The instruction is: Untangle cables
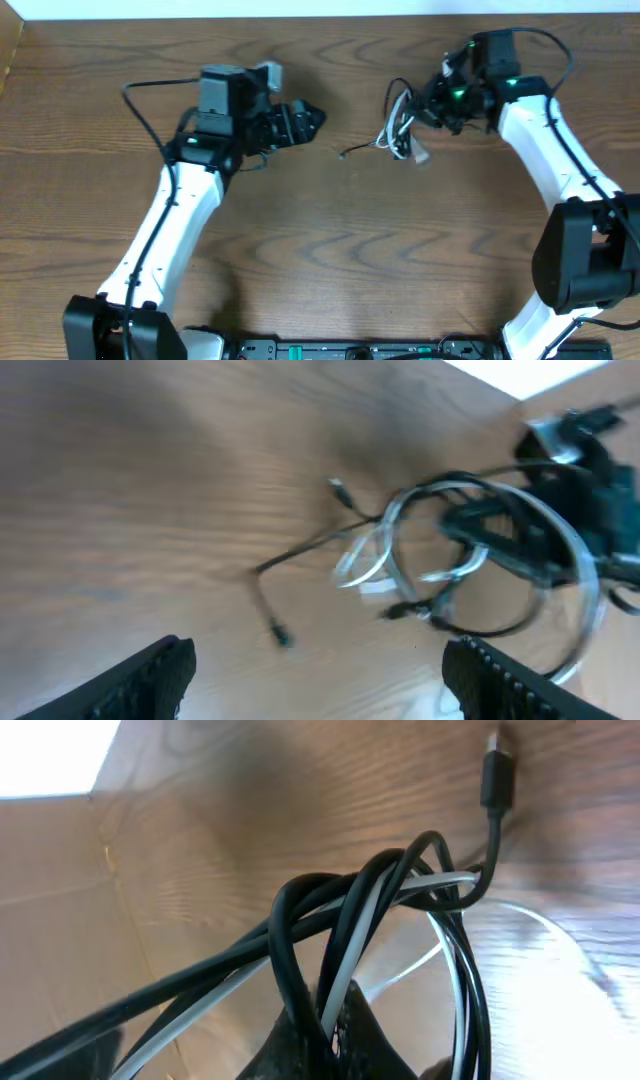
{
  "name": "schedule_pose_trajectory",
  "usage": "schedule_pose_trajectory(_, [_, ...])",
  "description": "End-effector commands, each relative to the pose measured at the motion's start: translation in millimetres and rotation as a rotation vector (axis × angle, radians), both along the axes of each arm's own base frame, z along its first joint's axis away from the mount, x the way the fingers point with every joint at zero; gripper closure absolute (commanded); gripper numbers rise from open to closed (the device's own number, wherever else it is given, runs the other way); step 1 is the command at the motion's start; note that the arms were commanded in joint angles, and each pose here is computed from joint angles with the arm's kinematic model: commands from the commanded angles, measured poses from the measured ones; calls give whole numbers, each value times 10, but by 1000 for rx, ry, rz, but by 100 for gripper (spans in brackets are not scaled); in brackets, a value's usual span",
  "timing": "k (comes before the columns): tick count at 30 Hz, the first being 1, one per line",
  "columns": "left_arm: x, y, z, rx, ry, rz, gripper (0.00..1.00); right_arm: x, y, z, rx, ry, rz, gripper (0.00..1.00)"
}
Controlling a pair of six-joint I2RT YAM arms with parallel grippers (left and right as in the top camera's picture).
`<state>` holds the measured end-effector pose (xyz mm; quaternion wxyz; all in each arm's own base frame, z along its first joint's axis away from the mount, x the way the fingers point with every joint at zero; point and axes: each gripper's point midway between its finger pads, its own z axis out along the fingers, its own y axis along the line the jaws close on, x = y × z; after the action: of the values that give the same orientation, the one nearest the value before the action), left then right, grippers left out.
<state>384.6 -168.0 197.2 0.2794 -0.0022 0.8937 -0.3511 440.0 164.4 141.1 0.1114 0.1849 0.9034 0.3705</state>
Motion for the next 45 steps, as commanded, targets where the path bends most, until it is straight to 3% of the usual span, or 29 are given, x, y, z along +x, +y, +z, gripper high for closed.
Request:
schedule_pose_trajectory(1, [-53,-306,34,45,-46,-37,16,113,41,79,32,26,-123,99])
schedule_pose_trajectory(4, [-68,-606,99,101,-138,-50,15,186,160,224,115,-2,-117,99])
schedule_pose_trajectory(10, [-131,-1211,129,62,-241,-155,15,179,231,298,159,-13,-84,99])
schedule_pose_trajectory(14, [285,-1274,-339,55,-193,0,17,70,380,341,196,-9,-8,99])
schedule_pose_trajectory(16, [362,-1200,-428,48,-148,96,29,39,373,312,185,0,1,99])
schedule_pose_trajectory(21, [451,-1147,-355,36,-180,122,92,25,243,257,157,0,6,99])
schedule_pose_trajectory(26, [602,-663,-147,32,-181,209,93,-135,-593,-94,-51,39,9,99])
schedule_pose_trajectory(31, [473,-815,-139,-26,-143,103,93,-407,-743,-226,-134,75,123,99])
schedule_pose_trajectory(33, [432,-792,-218,13,-132,82,93,-457,-424,52,53,-85,316,99])
schedule_pose_trajectory(35, [305,-727,-413,70,-54,69,93,-560,-107,702,406,-341,493,99])
schedule_pose_trajectory(37, [207,-686,-534,117,-14,43,93,-556,-166,1070,583,-465,511,99])
schedule_pose_trajectory(41, [-67,-753,-653,135,36,-131,93,-277,-535,1113,579,-409,366,99])
schedule_pose_trajectory(43, [-226,-684,-788,209,62,-208,93,151,-1097,1030,494,-297,78,99])
schedule_pose_trajectory(45, [-322,-643,-859,244,86,-245,93,379,-1493,876,376,-277,-115,99])
